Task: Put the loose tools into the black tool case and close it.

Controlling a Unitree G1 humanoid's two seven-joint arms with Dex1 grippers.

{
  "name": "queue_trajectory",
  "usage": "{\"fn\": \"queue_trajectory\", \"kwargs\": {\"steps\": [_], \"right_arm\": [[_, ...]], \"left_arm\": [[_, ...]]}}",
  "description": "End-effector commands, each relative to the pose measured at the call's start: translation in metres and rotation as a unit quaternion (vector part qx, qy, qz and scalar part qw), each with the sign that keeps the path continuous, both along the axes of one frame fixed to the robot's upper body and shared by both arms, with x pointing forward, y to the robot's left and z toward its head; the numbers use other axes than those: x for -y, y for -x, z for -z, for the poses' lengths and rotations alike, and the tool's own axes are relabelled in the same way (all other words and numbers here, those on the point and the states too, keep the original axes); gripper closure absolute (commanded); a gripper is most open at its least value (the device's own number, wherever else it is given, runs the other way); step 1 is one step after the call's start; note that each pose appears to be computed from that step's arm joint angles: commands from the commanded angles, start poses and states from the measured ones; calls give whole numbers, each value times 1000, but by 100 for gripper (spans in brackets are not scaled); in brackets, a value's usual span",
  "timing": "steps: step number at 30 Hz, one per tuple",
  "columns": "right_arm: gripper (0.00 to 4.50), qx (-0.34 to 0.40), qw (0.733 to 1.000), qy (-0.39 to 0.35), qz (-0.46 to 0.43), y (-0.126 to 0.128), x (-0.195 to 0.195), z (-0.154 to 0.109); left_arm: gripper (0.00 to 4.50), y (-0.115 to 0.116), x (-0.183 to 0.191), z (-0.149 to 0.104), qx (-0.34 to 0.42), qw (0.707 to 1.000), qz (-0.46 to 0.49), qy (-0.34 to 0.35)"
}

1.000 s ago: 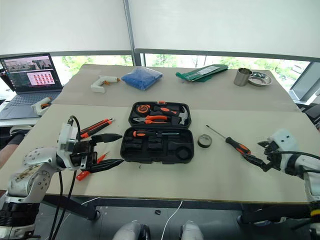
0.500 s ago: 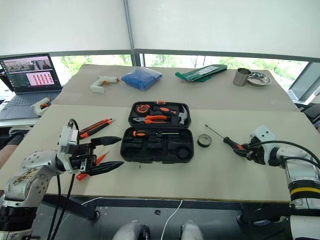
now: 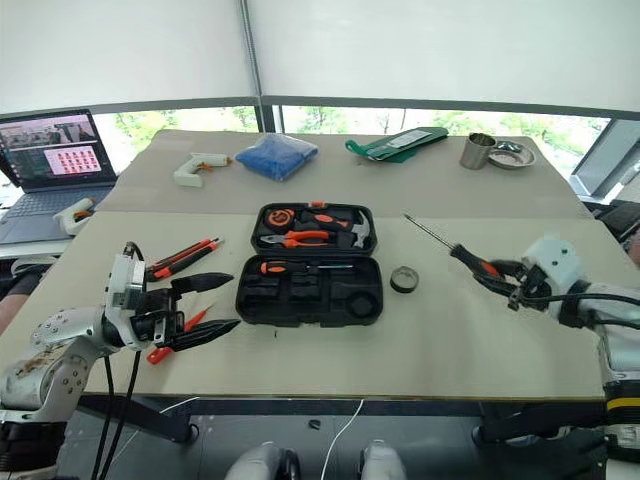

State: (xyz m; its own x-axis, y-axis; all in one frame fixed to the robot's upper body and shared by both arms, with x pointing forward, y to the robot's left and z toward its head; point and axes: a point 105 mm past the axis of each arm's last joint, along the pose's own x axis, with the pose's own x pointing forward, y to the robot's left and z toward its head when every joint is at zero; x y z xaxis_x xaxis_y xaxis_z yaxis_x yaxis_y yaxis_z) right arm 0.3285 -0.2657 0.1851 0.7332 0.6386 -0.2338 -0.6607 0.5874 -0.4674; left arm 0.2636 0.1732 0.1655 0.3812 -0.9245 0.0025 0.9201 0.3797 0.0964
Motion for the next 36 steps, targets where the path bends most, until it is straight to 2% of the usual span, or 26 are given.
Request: {"fn": "queue_trajectory", "kwargs": {"steps": [1,7,14,18,24,28,36], "right_arm": [[349,-7,991,41,-124,4,-60,-7],[349,-28,977,126,-172,-27,-125,5],[349,-49,957,199,-203,-44,-155,29],[349,-60,955,215,-196,-52,-152,38],[349,-65,961,200,-180,-56,-143,30],[349,-70,955,224,-180,-57,-137,32],[349,-59,950,232,-199,-58,-152,38]], "left_arm": [[0,-1,-10,-5,20,999,-27,-6],[0,-3,-13,5,14,999,-48,-4],[0,-2,-6,8,14,999,-42,-5],[0,-2,-7,8,16,999,-46,-8],[0,0,-9,10,15,999,-51,-10],[0,0,-8,11,14,999,-50,-9],[0,-1,-7,12,16,999,-51,-7]]}}
